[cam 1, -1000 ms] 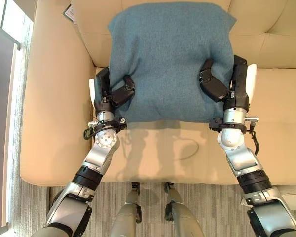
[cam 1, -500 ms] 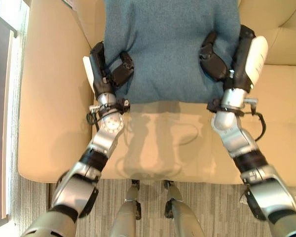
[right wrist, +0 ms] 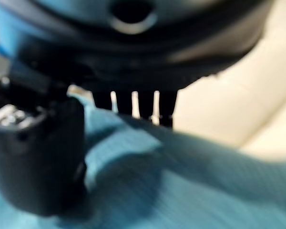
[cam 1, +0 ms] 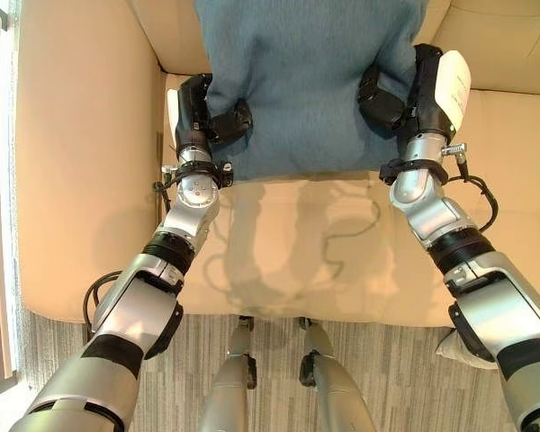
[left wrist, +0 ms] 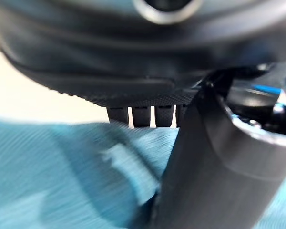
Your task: Pick up all the scattered cushions and arrange them neatly on the sofa.
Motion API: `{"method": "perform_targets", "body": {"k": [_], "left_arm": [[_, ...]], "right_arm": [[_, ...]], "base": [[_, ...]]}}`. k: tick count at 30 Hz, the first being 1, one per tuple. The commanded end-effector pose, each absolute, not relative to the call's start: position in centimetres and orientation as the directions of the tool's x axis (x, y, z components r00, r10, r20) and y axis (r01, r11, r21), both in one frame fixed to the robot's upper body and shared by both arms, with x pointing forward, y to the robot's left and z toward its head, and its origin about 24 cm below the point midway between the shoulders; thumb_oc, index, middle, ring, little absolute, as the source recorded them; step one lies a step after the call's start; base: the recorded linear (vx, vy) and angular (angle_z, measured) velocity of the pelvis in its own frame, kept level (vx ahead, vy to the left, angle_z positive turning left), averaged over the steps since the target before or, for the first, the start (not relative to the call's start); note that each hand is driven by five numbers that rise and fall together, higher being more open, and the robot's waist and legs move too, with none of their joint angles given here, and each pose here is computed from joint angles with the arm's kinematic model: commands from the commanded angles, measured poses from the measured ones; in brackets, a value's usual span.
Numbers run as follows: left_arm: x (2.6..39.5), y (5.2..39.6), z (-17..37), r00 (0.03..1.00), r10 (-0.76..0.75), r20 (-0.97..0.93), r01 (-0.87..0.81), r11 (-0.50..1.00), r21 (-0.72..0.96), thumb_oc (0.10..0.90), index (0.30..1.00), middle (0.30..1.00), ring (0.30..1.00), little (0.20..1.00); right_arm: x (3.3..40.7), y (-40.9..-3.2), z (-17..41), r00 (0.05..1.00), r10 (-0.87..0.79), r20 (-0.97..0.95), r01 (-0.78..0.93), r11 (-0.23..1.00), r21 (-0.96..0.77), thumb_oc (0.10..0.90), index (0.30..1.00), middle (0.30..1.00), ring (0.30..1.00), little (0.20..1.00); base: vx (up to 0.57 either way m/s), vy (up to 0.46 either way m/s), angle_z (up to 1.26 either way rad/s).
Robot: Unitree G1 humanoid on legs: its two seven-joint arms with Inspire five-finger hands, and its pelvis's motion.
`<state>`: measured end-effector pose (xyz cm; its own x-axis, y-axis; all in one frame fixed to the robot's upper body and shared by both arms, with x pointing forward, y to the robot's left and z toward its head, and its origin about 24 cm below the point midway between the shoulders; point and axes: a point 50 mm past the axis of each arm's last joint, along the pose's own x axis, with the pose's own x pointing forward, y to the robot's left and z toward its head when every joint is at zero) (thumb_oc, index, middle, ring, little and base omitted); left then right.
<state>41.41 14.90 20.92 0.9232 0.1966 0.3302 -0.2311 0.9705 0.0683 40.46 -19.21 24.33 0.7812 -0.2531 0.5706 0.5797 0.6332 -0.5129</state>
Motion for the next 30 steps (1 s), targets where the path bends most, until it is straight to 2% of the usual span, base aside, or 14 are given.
{"method": "perform_targets", "body": {"k": [1, 5, 7, 17, 21, 24, 26, 28, 29, 30], "left_arm": [[41.1, 12.3, 28.7, 0.824, 0.055, 0.563, -0.145, 0.982, 0.117, 0.800, 0.900, 0.900, 0.900, 0.900], [41.2, 12.6, 28.5, 0.830, 0.060, 0.555, -0.152, 0.981, 0.120, 0.800, 0.900, 0.900, 0.900, 0.900], [41.5, 14.9, 27.1, 0.859, 0.104, 0.502, -0.180, 0.978, 0.105, 0.800, 0.900, 0.900, 0.900, 0.900], [40.8, 19.1, 23.2, 0.886, 0.171, 0.432, -0.221, 0.973, 0.068, 0.800, 0.900, 0.900, 0.900, 0.900], [38.7, 22.0, 18.7, 0.903, 0.196, 0.382, -0.228, 0.973, 0.041, 0.800, 0.900, 0.900, 0.900, 0.900], [37.7, 22.9, 16.4, 0.917, 0.202, 0.345, -0.233, 0.971, 0.049, 0.800, 0.900, 0.900, 0.900, 0.900], [35.3, 23.7, 11.6, 0.950, 0.191, 0.246, -0.214, 0.974, 0.074, 0.800, 0.900, 0.900, 0.900, 0.900], [34.2, 24.0, 9.9, 0.961, 0.189, 0.202, -0.208, 0.975, 0.079, 0.800, 0.900, 0.900, 0.900, 0.900], [31.6, 24.6, 6.0, 0.975, 0.201, 0.094, -0.207, 0.976, 0.071, 0.800, 0.900, 0.900, 0.900, 0.900], [31.6, 24.6, 6.0, 0.975, 0.200, 0.093, -0.207, 0.976, 0.072, 0.800, 0.900, 0.900, 0.900, 0.900]], "right_arm": [[40.1, -15.6, 31.5, 0.676, -0.166, 0.718, 0.564, 0.744, -0.358, 0.800, 0.900, 0.900, 0.900, 0.900], [40.2, -15.5, 31.3, 0.690, -0.160, 0.706, 0.551, 0.749, -0.368, 0.800, 0.900, 0.900, 0.900, 0.900], [40.7, -16.0, 29.8, 0.760, -0.114, 0.640, 0.493, 0.743, -0.453, 0.800, 0.900, 0.900, 0.900, 0.900], [40.2, -19.7, 25.5, 0.827, -0.132, 0.547, 0.451, 0.736, -0.504, 0.800, 0.900, 0.900, 0.900, 0.900], [37.7, -24.6, 20.0, 0.859, -0.231, 0.457, 0.450, 0.767, -0.458, 0.800, 0.900, 0.900, 0.900, 0.900], [36.4, -26.2, 17.2, 0.877, -0.269, 0.399, 0.444, 0.773, -0.454, 0.800, 0.900, 0.900, 0.900, 0.900], [33.6, -27.9, 12.0, 0.910, -0.306, 0.281, 0.410, 0.773, -0.485, 0.800, 0.900, 0.900, 0.900, 0.900], [32.4, -28.9, 10.4, 0.916, -0.324, 0.235, 0.400, 0.766, -0.503, 0.800, 0.900, 0.900, 0.900, 0.900], [29.9, -30.3, 7.3, 0.926, -0.352, 0.136, 0.367, 0.750, -0.551, 0.800, 0.900, 0.900, 0.900, 0.900], [29.9, -30.3, 7.3, 0.926, -0.353, 0.136, 0.366, 0.750, -0.551, 0.800, 0.900, 0.900, 0.900, 0.900]], "base": [[0.00, 0.000, 0.00], [0.00, 0.000, 0.00], [0.00, 0.000, 0.00], [0.00, 0.000, 0.00], [0.00, 0.000, 0.00], [0.03, -0.002, 0.06], [0.05, -0.002, 0.04], [0.07, 0.000, 0.01], [0.07, -0.001, 0.02], [0.07, -0.008, 0.02]]}}
